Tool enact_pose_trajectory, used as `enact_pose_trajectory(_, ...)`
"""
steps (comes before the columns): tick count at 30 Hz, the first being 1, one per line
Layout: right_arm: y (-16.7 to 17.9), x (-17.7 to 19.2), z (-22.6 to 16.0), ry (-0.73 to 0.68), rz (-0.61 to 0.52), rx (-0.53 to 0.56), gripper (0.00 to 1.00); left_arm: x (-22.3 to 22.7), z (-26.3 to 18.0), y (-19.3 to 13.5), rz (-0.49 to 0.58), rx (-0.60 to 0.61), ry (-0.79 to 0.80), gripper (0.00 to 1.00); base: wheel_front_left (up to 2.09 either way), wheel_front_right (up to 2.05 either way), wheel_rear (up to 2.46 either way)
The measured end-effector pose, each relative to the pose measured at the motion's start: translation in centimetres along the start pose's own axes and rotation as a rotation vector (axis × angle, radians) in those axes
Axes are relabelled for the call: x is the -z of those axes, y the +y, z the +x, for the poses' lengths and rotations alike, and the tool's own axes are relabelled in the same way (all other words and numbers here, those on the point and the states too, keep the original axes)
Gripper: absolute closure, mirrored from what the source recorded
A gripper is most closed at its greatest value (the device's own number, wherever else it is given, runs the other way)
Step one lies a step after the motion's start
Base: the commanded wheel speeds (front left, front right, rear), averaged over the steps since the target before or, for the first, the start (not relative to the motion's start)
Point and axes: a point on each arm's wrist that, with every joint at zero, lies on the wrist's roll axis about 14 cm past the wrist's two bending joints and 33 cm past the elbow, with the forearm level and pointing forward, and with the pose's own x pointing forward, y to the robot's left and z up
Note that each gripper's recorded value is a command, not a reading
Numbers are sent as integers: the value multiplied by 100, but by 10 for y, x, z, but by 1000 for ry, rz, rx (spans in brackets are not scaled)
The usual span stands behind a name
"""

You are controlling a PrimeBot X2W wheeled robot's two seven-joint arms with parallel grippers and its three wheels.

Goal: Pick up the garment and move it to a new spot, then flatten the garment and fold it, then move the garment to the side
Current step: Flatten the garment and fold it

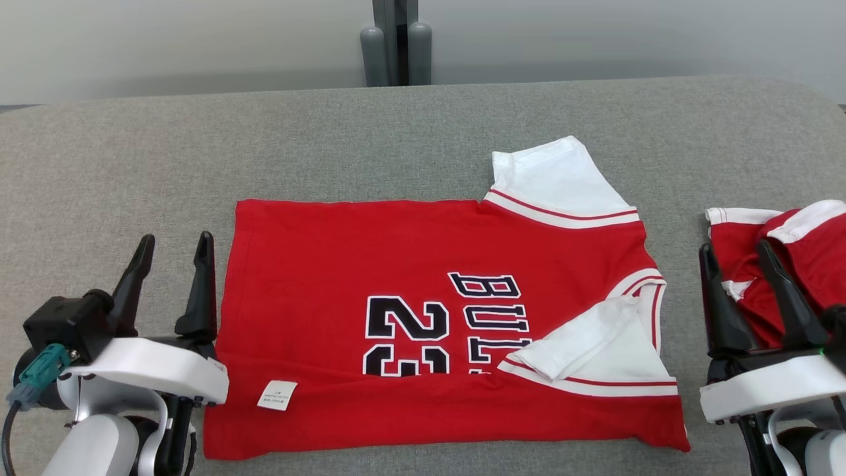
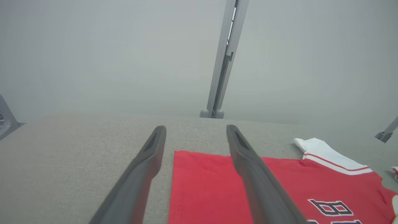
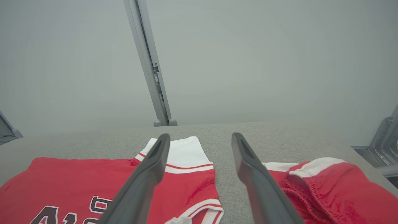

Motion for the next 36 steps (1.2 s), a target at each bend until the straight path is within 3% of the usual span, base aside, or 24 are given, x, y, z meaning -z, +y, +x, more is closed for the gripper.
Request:
enact_pose_trajectory(9, 8, -3, 8, -15, -13, -25, 0, 0, 14, 13, 86, -35, -28, 0, 0, 0, 0)
enact_pose_trajectory(19, 4, 4, 7, 2, -16, -14, 0, 13, 12, 16, 79, -44, 1, 0, 0, 0, 0)
enact_pose_trajectory(25, 7, 6, 7, 9, -14, -21, 0, 15, 14, 13, 85, -27, 12, 0, 0, 0, 0)
enact_pose_trajectory(28, 10, 10, 10, 21, -13, -30, 0, 13, 30, 0, 99, 37, 31, 0, 0, 0, 0)
enact_pose_trajectory(36, 6, 30, 17, 68, -3, -24, 0, 57, 79, -19, 112, 153, 274, 0, 0, 0, 0)
